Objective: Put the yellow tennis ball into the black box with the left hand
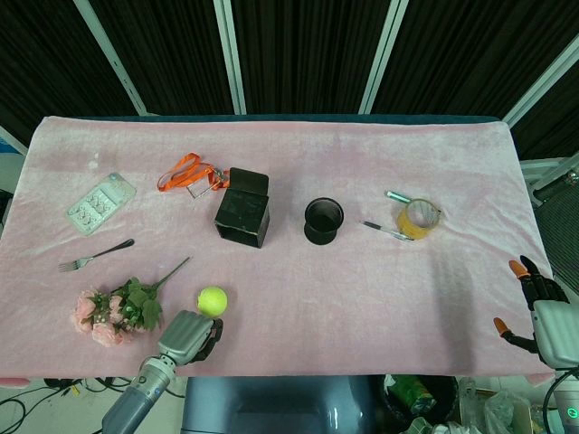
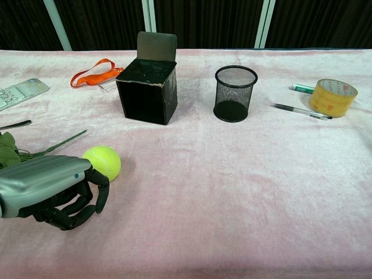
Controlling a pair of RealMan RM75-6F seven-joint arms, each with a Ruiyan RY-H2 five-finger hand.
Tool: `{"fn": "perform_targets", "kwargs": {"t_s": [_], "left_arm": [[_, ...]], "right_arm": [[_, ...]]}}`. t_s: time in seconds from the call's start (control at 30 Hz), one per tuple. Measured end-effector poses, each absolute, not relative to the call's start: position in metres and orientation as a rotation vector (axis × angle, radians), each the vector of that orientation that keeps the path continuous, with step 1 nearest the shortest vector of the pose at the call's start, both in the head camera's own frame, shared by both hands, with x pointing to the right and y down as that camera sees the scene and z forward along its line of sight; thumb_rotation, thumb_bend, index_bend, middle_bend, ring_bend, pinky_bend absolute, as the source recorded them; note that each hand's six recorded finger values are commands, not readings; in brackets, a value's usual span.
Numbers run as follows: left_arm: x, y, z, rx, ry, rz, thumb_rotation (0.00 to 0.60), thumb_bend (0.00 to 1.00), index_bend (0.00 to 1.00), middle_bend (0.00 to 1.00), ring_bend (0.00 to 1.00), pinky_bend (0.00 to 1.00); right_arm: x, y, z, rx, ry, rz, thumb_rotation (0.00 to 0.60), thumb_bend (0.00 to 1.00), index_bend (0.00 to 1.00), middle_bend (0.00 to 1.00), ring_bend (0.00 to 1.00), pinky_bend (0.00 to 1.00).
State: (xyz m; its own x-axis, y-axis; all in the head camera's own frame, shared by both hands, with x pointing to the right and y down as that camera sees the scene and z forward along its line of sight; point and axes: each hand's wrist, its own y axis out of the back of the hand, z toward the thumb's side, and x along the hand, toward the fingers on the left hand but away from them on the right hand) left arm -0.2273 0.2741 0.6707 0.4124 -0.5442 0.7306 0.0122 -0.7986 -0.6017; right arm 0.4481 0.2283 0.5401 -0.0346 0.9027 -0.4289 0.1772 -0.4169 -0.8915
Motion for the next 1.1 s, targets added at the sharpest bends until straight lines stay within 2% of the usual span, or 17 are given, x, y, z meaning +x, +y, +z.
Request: {"fn": "perform_targets", "kwargs": {"t_s": [1.1], "left_arm": [[-0.2298,0.2737,0.6786,-2.144,0.466,-1.413,0.600,0.58,0.75,0.85,0.85,0.98]], "right_arm": [[0.4488,0.2281,0.5394,-1.622,-1.155,1.505,0.600,0.20,0.01,0.00,0.14,0.15]]}}
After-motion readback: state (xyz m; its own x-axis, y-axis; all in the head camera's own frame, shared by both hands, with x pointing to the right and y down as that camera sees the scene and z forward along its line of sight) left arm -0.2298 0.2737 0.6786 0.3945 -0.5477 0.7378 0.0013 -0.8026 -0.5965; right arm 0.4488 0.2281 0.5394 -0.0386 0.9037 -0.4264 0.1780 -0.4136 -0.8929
